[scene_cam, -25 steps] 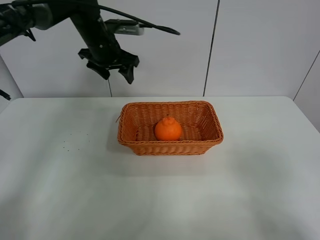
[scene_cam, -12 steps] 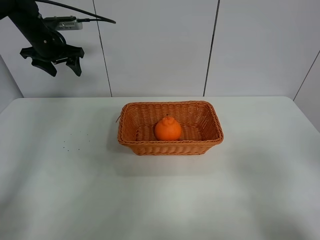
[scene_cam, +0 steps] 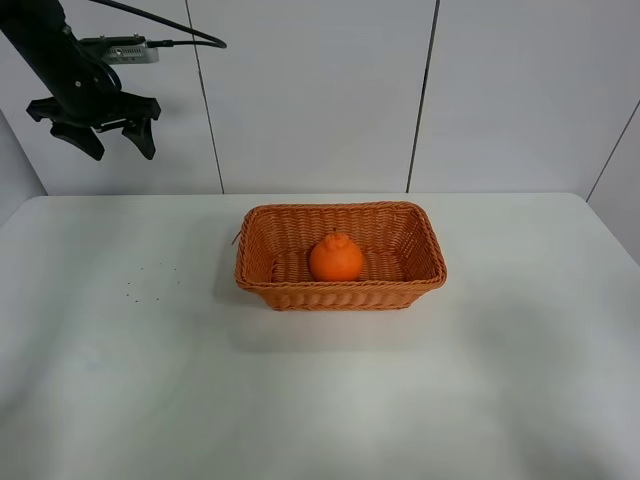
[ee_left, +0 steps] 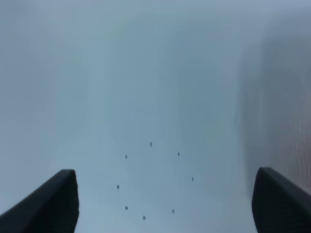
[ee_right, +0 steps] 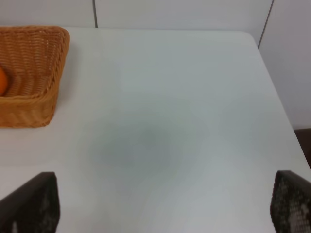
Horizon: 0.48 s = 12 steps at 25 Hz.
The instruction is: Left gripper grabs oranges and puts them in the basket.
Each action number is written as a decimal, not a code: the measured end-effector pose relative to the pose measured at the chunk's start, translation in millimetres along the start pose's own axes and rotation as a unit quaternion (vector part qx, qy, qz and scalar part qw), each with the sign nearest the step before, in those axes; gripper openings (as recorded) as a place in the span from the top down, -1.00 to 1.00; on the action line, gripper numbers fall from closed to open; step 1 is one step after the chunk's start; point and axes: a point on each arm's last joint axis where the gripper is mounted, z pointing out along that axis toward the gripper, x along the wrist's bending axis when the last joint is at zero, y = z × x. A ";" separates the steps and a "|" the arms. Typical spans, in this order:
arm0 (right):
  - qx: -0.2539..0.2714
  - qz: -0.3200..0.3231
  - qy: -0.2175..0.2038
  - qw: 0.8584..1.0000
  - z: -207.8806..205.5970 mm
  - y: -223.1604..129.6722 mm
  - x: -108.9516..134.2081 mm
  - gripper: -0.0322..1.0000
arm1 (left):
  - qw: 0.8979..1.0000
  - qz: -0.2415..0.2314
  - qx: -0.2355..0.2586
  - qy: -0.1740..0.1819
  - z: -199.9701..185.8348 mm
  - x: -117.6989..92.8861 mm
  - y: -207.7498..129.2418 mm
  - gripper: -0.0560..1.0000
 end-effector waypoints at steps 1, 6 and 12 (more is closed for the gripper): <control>0.000 0.000 0.000 1.000 0.0 0.0 0.0 -0.41 | 1.000 -0.002 0.004 -0.001 -2.1 -0.2 -3.7 -0.69; 0.000 0.000 0.000 1.000 0.0 0.0 0.0 -0.41 | 1.000 -0.017 0.008 -0.006 -24.8 -1.6 -24.8 -0.69; 0.000 0.000 0.000 1.000 0.0 0.0 0.0 -0.41 | 1.000 -0.017 0.012 -0.006 -60.0 -2.6 -65.9 -0.69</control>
